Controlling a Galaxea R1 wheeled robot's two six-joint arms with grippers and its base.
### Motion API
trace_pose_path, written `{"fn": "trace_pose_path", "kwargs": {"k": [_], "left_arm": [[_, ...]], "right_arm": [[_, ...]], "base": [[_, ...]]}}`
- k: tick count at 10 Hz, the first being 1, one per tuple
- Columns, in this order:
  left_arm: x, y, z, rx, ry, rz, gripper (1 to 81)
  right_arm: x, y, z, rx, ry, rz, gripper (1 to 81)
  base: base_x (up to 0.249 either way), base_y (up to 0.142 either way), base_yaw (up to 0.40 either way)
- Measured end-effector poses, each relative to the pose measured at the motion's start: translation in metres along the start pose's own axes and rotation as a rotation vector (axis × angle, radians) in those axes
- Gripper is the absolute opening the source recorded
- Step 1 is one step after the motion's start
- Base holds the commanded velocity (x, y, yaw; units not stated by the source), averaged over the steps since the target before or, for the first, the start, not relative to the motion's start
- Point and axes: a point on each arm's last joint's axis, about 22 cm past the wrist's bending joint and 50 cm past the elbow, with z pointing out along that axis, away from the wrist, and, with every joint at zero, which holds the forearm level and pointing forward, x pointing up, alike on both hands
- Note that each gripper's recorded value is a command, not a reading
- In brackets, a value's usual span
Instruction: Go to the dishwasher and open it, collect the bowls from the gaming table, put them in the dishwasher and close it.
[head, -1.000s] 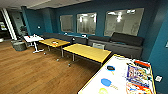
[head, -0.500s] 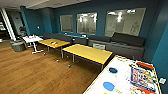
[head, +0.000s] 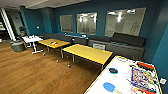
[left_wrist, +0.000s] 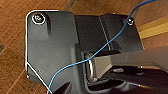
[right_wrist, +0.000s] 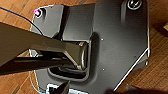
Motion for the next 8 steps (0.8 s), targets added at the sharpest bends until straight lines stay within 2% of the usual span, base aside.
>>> {"fn": "trace_pose_path", "kwargs": {"k": [3, 8], "left_arm": [[0.000, 0.002, 0.001, -0.003, 0.001, 0.001, 81.1], [-0.005, 0.003, 0.000, -0.004, -0.008, -0.002, 81.1]], "right_arm": [[-0.002, 0.000, 0.000, 0.000, -0.003, 0.001, 81.1], [0.005, 0.003, -0.001, -0.004, 0.009, -0.002, 81.1]], "base": [[0.000, 0.000, -0.219], [0.000, 0.000, -0.385]]}}
